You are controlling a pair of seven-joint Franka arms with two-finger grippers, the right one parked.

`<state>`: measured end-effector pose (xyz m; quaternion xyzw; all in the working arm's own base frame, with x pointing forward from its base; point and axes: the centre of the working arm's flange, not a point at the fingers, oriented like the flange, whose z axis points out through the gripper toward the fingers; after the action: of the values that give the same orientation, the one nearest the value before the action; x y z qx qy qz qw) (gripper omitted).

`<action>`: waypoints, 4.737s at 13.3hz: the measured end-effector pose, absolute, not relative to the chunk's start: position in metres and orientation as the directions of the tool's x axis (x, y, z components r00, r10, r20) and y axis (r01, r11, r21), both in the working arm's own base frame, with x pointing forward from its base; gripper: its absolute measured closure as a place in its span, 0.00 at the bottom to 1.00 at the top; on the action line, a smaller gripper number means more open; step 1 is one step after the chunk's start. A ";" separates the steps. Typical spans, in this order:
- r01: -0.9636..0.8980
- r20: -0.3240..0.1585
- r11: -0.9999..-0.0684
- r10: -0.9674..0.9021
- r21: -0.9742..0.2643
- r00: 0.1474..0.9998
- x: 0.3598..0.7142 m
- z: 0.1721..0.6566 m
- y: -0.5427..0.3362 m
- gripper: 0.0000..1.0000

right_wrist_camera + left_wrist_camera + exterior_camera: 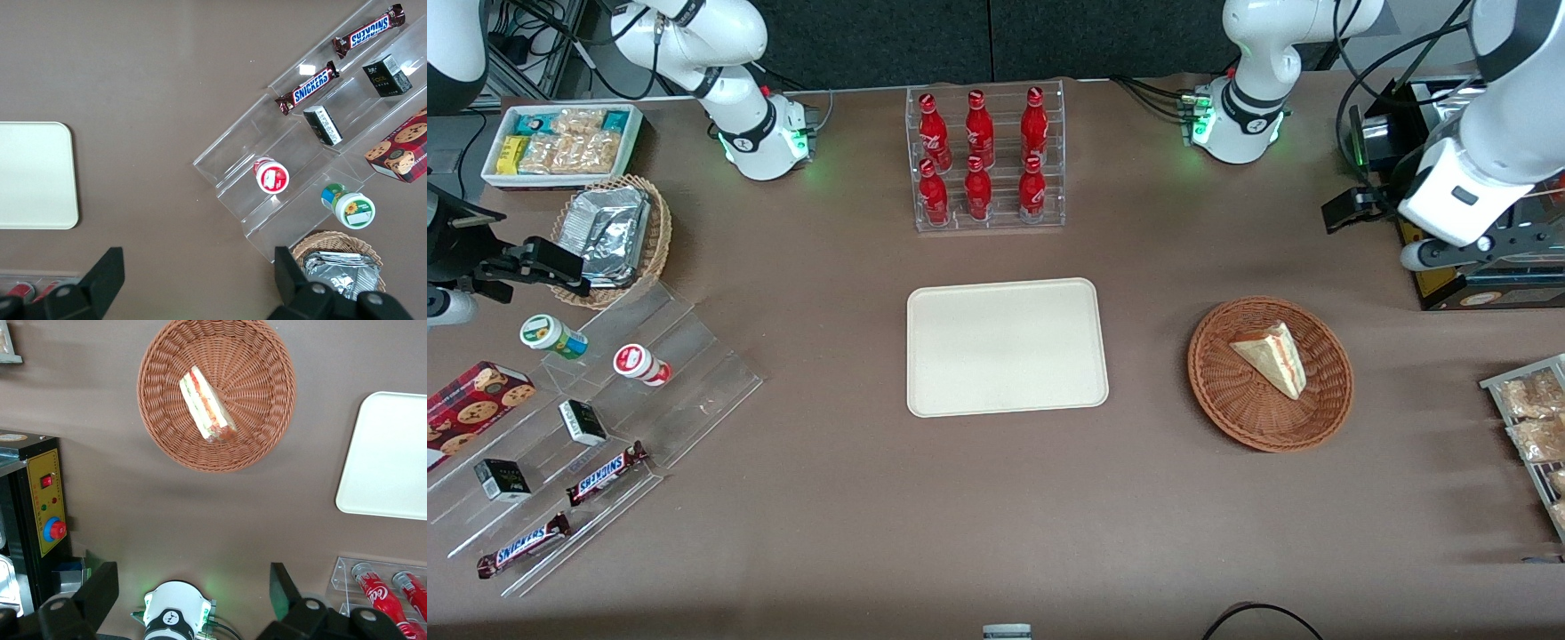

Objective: Place sandwich from basket to tray
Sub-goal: 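Move the left gripper over the sandwich in the wicker basket, then lower the open left gripper and close it on the wrapped sandwich, then lift the sandwich and carry it with the left gripper over the tray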

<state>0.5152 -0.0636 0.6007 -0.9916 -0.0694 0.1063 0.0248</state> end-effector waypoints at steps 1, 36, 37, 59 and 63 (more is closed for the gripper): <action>0.135 -0.206 -0.989 0.146 -0.063 0.968 0.515 0.601 -0.061 0.00; 0.695 0.009 -0.718 0.696 0.036 0.718 0.524 0.279 -0.033 0.00; 0.701 0.009 -0.713 0.701 0.037 0.713 0.524 0.276 -0.034 0.00; 0.598 -0.115 -0.793 0.609 -0.116 0.785 0.562 0.342 -0.113 0.81; 0.460 -0.094 -0.884 0.467 -0.089 0.879 0.552 0.378 -0.213 0.81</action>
<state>0.5523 -0.2133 0.3783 -0.9688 -0.2392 0.0565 0.0319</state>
